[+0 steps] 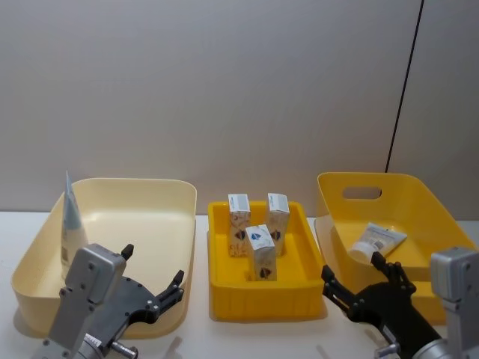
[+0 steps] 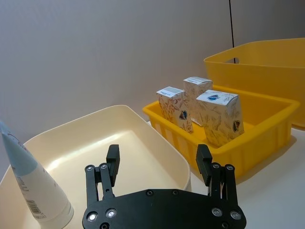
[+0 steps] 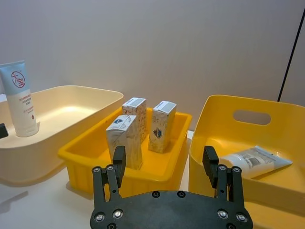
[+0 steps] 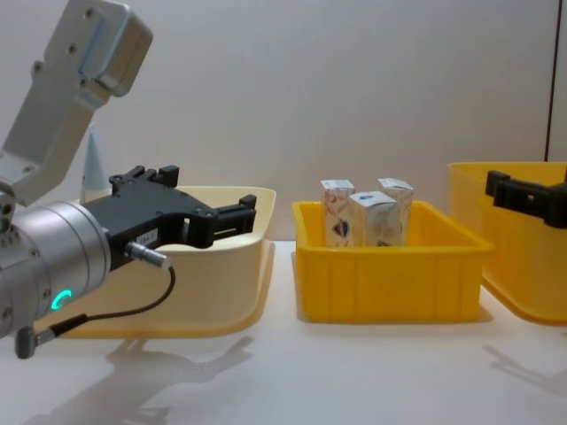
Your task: Bimanual collaborative sorting of washing and personal care products
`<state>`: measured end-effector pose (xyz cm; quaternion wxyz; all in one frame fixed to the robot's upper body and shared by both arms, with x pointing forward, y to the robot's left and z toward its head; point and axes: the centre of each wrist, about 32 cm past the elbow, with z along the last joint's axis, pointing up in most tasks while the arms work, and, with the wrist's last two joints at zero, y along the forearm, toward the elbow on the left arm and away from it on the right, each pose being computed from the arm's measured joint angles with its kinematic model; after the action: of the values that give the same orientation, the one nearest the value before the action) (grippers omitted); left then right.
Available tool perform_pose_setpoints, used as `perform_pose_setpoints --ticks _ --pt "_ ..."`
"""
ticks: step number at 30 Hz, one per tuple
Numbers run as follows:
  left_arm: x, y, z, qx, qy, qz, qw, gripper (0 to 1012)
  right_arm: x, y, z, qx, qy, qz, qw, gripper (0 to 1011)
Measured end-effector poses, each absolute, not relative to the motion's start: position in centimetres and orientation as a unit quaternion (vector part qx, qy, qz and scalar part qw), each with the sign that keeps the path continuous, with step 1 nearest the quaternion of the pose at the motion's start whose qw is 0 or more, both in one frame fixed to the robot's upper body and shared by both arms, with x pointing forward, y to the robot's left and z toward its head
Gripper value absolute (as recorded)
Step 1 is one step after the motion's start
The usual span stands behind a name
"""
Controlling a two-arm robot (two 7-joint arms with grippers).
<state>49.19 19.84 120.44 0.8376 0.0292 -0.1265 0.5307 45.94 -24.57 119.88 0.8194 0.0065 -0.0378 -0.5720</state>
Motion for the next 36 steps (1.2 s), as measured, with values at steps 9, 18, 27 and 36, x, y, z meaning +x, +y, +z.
perform_pose_setpoints --ticks 9,18,27,36 --pt "49.2 19.8 120.4 0.029 -0.126 0.531 0.837 1000 47.4 -24.5 120.4 0.002 -0.039 -0.564 0.825 1001" --pt "49.2 19.8 120.4 0.029 -0.127 0.531 0.837 1000 48.7 -23.4 120.8 -0.004 -0.043 -0.542 0.839 1001" --pt "49.2 19.8 120.4 0.029 -0.126 0.531 0.837 1000 49.8 -21.5 121.2 -0.015 -0.054 -0.524 0.850 1001" --pt "49.2 19.8 120.4 0.029 -0.126 0.531 0.837 1000 50.4 -19.8 121.2 -0.027 -0.063 -0.526 0.848 1001"
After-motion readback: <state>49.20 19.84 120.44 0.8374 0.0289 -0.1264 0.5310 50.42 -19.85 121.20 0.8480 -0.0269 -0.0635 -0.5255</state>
